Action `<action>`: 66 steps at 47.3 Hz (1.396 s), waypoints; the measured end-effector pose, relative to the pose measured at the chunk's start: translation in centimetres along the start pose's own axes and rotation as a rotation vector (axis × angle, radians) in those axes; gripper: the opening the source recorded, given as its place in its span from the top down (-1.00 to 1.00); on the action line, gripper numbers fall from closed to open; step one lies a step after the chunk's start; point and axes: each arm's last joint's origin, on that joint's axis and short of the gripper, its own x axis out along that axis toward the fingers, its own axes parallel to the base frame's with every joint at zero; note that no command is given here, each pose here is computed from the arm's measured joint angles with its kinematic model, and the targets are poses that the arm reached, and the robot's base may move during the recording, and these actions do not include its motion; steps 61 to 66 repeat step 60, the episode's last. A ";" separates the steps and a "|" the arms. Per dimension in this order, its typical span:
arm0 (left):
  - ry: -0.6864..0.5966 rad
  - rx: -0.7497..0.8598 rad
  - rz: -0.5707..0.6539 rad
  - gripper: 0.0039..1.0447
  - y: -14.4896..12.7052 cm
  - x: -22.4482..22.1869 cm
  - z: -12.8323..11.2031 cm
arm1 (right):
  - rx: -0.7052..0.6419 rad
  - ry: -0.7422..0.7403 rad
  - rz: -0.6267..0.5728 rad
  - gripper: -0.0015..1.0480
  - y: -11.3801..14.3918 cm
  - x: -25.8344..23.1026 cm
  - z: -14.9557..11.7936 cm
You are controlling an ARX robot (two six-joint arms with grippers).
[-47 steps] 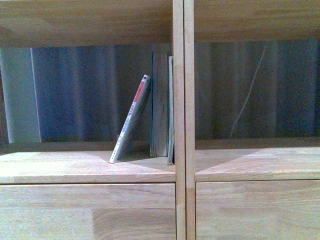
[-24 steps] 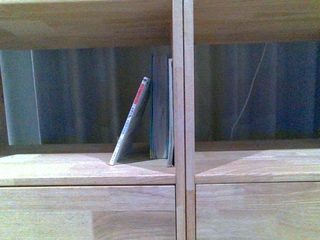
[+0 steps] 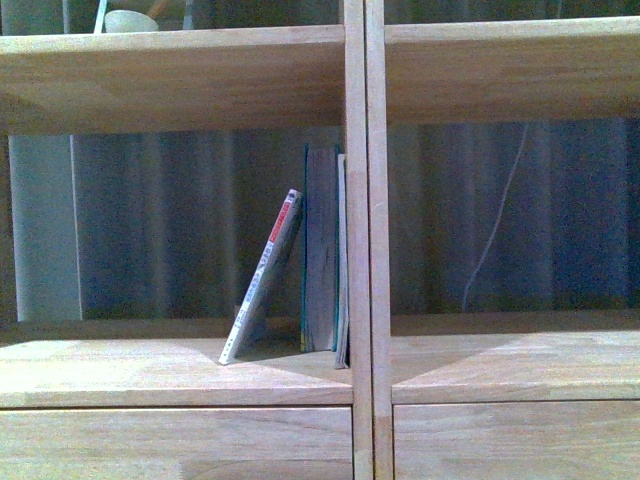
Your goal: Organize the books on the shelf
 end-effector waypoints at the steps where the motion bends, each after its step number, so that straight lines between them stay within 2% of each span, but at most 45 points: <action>1: 0.000 0.000 0.000 0.38 0.0 0.0 0.0 | 0.000 0.000 0.000 -0.86 0.0 0.0 0.0; 10: 0.000 0.000 0.000 -0.47 0.0 0.0 0.0 | 0.000 0.000 0.000 -0.86 0.0 0.0 0.0; 17: 0.000 0.000 0.000 -0.89 0.0 0.0 0.0 | 0.000 0.000 0.000 -0.86 0.0 0.0 0.0; 66: 0.000 0.000 0.000 -0.86 0.0 0.0 0.0 | 0.000 0.000 0.000 -0.86 0.0 0.0 0.0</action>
